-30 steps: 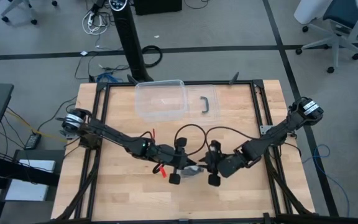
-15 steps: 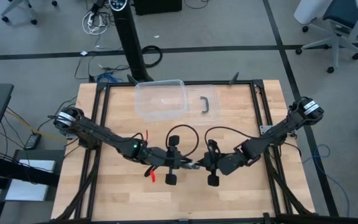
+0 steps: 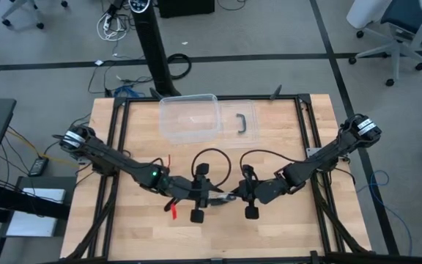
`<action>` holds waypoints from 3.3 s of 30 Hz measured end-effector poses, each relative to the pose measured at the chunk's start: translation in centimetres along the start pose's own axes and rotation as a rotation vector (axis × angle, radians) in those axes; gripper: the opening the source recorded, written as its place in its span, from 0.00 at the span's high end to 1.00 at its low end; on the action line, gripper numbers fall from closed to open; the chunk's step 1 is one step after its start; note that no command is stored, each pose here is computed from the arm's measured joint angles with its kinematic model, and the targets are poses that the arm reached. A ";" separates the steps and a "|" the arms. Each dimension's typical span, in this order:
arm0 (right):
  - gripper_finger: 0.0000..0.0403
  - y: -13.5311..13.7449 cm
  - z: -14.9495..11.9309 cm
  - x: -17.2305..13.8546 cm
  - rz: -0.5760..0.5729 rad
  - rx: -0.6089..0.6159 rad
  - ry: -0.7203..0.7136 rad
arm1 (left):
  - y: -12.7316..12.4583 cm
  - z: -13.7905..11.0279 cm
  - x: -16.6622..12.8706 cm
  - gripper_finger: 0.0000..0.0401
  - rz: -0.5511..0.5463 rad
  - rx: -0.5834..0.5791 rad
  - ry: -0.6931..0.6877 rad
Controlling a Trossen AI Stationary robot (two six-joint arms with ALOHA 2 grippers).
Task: Roll bandage
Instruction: Put the transparent zip bag into the transparent bin
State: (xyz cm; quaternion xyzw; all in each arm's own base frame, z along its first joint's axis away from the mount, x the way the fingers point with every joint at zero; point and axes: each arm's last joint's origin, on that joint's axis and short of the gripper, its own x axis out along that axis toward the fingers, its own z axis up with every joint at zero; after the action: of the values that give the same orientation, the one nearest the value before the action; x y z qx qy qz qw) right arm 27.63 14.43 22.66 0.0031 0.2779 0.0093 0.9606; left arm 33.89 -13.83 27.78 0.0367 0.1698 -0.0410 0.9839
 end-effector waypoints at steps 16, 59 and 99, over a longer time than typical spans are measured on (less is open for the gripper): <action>1.00 -5.8 4.8 -2.4 -0.097 -0.015 -0.238 | -3.4 0.0 -7.2 0.62 0.265 0.169 0.059; 1.00 -32.8 8.4 8.5 0.357 0.535 -0.152 | 0.2 -11.4 -13.5 0.77 0.134 -0.143 -0.414; 0.95 -21.1 11.0 5.5 -0.212 -0.146 0.122 | 0.6 -12.3 -13.3 0.79 0.315 -0.152 -0.333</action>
State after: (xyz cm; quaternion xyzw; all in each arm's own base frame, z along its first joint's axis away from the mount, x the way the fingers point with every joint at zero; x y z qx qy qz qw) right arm 38.54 -6.57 28.80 -0.0967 0.3329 -0.0719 0.9352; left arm 17.43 -11.24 20.75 -0.0188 0.0001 0.1202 0.9926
